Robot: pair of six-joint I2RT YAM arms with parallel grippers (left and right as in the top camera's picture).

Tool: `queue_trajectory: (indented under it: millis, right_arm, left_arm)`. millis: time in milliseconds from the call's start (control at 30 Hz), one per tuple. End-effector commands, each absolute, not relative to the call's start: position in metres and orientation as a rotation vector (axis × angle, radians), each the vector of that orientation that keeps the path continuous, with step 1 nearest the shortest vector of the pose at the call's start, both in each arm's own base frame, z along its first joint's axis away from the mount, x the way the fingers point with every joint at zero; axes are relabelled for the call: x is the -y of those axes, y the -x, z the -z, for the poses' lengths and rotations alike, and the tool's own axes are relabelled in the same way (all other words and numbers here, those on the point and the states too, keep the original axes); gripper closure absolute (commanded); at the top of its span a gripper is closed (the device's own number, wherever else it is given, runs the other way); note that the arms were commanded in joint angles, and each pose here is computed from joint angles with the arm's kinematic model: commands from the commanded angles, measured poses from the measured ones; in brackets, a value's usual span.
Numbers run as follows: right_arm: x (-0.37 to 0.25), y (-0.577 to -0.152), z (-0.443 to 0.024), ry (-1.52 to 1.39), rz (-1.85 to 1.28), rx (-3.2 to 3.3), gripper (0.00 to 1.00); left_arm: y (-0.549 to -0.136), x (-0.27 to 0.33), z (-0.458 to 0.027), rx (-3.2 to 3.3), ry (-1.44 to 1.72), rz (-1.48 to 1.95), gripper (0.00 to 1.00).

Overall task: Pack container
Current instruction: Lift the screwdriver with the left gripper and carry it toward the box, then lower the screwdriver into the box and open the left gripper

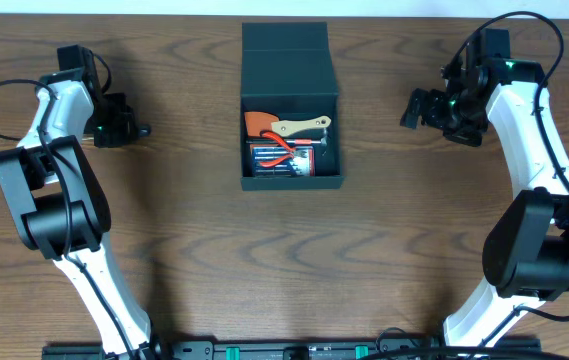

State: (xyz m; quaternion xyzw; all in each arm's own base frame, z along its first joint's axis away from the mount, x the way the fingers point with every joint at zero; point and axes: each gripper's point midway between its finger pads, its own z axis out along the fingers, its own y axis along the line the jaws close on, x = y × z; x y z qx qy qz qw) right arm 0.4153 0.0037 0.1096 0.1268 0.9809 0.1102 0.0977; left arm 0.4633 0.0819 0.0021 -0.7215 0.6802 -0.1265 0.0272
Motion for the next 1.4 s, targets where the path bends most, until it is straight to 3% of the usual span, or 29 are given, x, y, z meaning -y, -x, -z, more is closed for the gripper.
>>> queue_trajectory:
  millis: [0,167,433,767,1000,1133,1367]
  right_arm:
    - [-0.007,-0.414,-0.106,-0.383,-0.336,-2.915,0.01]
    - [-0.007,-0.414,-0.106,-0.383,-0.336,-2.914,0.01]
    - [-0.007,-0.416,-0.107,-0.38,-0.335,-2.906,0.01]
    - [-0.007,-0.42,-0.108,-0.376,-0.336,-2.89,0.01]
    - [-0.007,-0.42,-0.107,-0.376,-0.335,-2.891,0.01]
    - [-0.007,-0.421,-0.108,-0.374,-0.335,-2.885,0.01]
    - [-0.007,-0.422,-0.108,-0.373,-0.335,-2.881,0.01]
  left_arm:
    - [-0.449,-0.082,0.025,-2.185,2.228,0.311,0.94]
    - [-0.47,-0.083,0.013,-2.376,1.865,0.387,0.94]
    - [-0.488,-0.08,-0.031,-2.738,0.894,0.314,0.94]
    - [-0.496,-0.022,-0.141,-2.652,-0.082,0.112,0.94]
    - [-0.477,0.062,-0.222,-2.427,-0.635,-0.152,0.94]
    - [-0.466,0.113,-0.225,-2.32,-0.951,-0.274,0.94]
    - [-0.451,0.185,-0.183,-2.162,-1.456,-0.31,0.94]
